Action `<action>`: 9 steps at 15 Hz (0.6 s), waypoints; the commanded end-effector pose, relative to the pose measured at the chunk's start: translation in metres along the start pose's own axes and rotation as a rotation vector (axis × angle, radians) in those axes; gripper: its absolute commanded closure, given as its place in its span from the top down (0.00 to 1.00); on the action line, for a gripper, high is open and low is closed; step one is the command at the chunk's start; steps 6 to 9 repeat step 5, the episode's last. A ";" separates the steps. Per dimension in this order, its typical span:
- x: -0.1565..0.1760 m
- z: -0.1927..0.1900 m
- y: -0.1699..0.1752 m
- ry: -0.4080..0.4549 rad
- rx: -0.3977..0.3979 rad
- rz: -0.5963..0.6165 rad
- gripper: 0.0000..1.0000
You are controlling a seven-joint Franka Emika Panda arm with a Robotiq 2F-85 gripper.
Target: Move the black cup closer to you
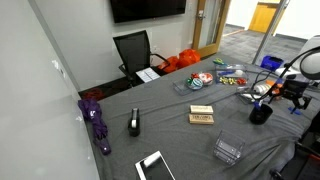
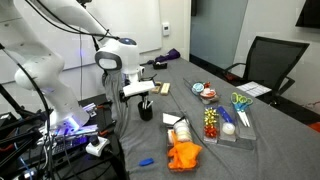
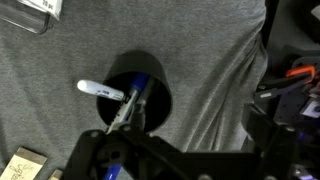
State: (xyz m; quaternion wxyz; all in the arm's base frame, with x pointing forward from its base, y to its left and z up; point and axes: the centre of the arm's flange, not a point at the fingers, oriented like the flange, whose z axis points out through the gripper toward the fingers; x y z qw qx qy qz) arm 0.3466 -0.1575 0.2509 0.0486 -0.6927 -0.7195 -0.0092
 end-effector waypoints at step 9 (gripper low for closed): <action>-0.008 -0.055 -0.021 0.026 0.005 0.020 1.00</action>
